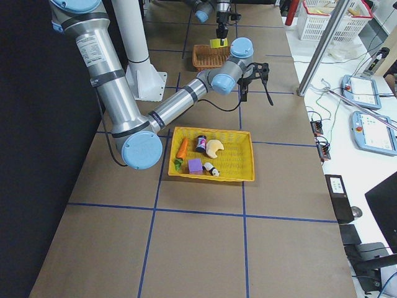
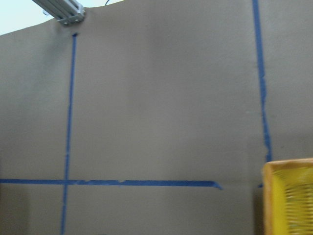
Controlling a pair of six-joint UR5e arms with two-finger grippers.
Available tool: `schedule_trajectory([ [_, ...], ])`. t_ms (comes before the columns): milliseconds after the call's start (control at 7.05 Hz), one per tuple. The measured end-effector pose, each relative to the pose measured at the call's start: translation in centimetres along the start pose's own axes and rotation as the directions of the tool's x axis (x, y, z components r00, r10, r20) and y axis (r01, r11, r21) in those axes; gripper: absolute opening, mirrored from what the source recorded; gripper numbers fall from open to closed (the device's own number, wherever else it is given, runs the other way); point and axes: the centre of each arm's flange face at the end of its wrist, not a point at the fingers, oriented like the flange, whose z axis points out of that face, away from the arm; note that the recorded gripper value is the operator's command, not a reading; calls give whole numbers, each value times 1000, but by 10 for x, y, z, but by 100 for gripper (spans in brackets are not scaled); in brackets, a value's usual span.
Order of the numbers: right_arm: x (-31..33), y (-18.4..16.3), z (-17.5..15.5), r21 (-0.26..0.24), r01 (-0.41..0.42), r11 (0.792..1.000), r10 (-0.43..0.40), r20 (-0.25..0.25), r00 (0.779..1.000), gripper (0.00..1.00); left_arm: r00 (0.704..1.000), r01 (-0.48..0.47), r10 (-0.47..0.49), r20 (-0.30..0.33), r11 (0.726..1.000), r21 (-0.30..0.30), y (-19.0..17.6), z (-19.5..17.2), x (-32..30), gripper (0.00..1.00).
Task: Move tape to another basket
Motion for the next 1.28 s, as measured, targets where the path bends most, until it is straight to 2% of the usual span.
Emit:
schedule_trajectory([
  [142, 26, -10, -1, -23, 94, 995, -96, -103, 990, 100, 997, -42, 40, 69, 999, 33, 4, 23, -6, 0],
  [284, 59, -16, -7, -57, 162, 985, -169, -167, 971, 100, 987, -81, 71, 145, 995, 64, 10, 44, -13, 1],
  [426, 89, -19, -15, -80, 196, 977, -208, -199, 958, 100, 973, -116, 96, 211, 990, 83, 16, 60, -19, 14],
  [568, 112, -21, -22, -95, 201, 975, -217, -214, 952, 100, 960, -145, 118, 254, 985, 90, 20, 66, -21, 99],
  [993, 155, -21, -38, -136, 218, 966, -244, -221, 944, 100, 950, -166, 131, 284, 981, 102, 18, 55, -17, 100],
  [1277, 203, -13, -48, -170, 257, 951, -293, -237, 926, 100, 930, -202, 169, 326, 977, 71, 4, 13, -10, 100],
])
